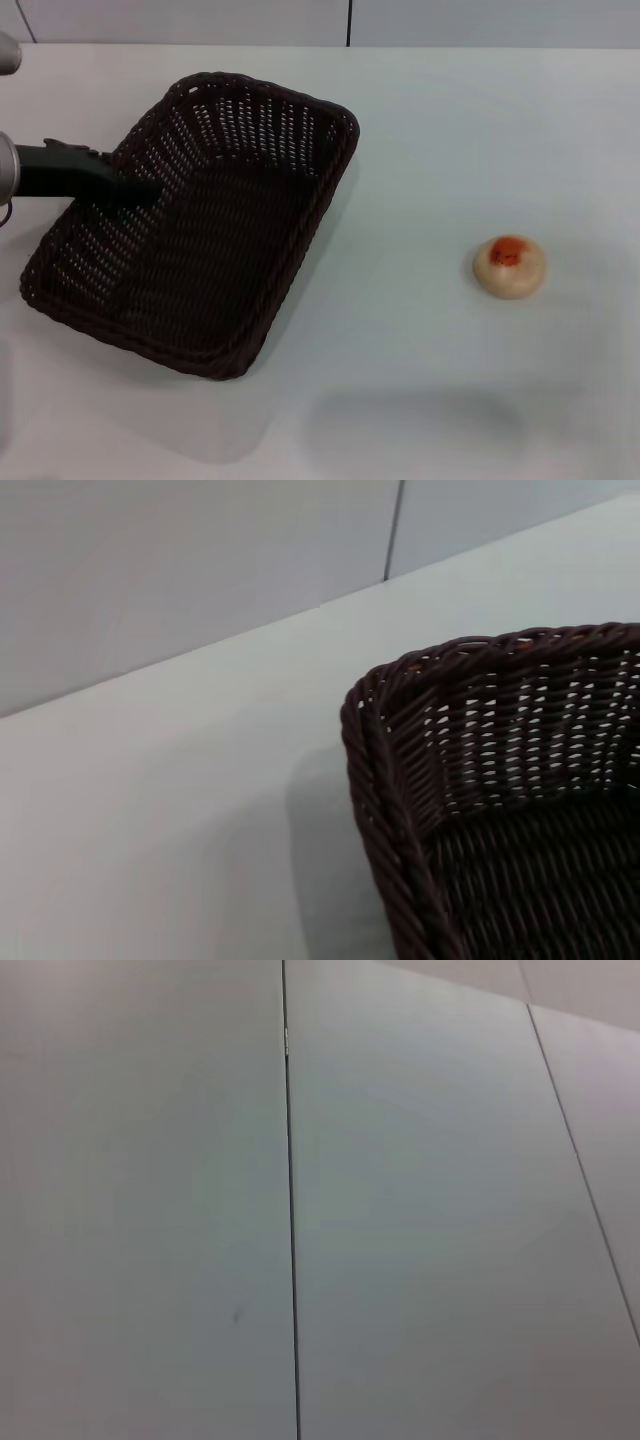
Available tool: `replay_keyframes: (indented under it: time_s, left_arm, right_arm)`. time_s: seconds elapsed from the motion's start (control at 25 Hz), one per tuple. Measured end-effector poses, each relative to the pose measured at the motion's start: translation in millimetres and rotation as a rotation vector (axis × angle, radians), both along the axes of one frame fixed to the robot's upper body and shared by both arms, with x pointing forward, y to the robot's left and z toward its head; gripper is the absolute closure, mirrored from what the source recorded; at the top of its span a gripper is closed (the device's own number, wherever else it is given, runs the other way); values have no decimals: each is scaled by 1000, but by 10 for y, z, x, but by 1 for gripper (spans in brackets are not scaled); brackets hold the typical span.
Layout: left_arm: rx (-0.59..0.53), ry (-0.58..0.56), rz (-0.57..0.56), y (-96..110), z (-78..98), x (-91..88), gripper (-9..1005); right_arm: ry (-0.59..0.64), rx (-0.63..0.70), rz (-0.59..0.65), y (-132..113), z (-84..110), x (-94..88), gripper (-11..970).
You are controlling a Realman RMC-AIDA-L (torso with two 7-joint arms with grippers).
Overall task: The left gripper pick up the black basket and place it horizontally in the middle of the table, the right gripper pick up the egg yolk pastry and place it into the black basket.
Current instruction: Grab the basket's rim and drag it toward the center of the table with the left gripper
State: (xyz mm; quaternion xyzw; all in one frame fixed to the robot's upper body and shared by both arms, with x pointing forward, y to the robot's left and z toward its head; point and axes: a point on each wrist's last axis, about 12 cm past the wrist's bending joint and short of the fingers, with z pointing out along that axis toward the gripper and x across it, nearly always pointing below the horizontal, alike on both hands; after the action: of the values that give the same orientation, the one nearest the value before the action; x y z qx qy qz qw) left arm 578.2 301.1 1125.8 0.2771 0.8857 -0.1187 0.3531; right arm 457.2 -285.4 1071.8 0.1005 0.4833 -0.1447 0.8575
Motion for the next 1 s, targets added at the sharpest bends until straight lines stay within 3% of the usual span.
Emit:
replay_keyframes:
  time_s: [0.36,0.48,0.72,1.0]
  left_arm:
    - [9,-20,-8,-18,42,-3,330]
    - [10,-23,-7,-23,49,5,575]
    - [12,-30,-7,-28,63,21,750]
    - [26,-63,-56,-79,183,80,757]
  right_arm:
    - [-1,-5,-6,-11,4,8,453]
    - [-1,-5,-8,-15,3,8,454]
    - [1,-5,-8,-16,2,9,454]
    - [2,-5,-10,-21,-2,0,454]
